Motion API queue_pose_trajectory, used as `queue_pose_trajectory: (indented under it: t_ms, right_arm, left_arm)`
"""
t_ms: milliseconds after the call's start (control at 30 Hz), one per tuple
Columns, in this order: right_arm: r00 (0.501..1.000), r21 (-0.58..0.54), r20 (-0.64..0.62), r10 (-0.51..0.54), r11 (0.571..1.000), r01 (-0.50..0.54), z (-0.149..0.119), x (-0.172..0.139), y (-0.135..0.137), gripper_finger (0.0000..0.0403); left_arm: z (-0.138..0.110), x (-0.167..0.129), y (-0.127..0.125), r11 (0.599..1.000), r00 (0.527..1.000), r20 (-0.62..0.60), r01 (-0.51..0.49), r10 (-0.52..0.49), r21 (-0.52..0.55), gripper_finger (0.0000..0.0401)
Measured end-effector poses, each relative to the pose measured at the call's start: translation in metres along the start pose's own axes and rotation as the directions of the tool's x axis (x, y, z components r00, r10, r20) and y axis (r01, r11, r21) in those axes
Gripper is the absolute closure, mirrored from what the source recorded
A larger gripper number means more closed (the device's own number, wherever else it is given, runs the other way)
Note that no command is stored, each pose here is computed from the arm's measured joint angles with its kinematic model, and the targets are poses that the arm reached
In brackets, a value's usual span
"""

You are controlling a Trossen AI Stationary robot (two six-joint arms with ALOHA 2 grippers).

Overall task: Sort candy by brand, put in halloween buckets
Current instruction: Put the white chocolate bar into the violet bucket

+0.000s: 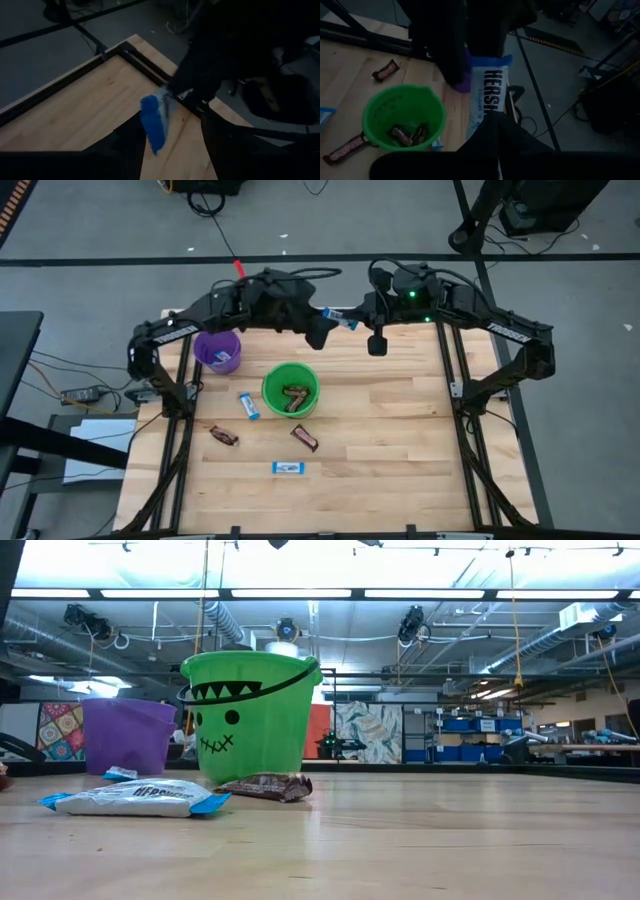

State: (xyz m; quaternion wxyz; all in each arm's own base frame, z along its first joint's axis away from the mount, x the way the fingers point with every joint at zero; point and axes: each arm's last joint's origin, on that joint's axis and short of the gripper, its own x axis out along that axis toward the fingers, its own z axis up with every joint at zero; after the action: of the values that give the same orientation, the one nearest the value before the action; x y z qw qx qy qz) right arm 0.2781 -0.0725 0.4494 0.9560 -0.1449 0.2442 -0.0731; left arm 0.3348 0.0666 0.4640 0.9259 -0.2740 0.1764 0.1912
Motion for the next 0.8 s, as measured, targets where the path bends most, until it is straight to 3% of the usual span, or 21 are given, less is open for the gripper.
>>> queue_pose_trajectory:
  t_ms: [600,800]
  right_arm:
    - [1.0,-0.004,-0.01,0.012,1.0,-0.012,0.0,-0.004,0.003,0.0401]
    - [0.98,0.033,-0.149,0.131,0.991,-0.128,-0.02,0.002,0.004,0.0386]
  left_arm:
    - [-0.001,0.011,0.002,0.999,0.998,-0.041,0.051,-0.051,-0.016,0.0208]
    - [0.0,0.009,0.002,0.998,0.997,-0.043,0.063,-0.063,0.005,0.0208]
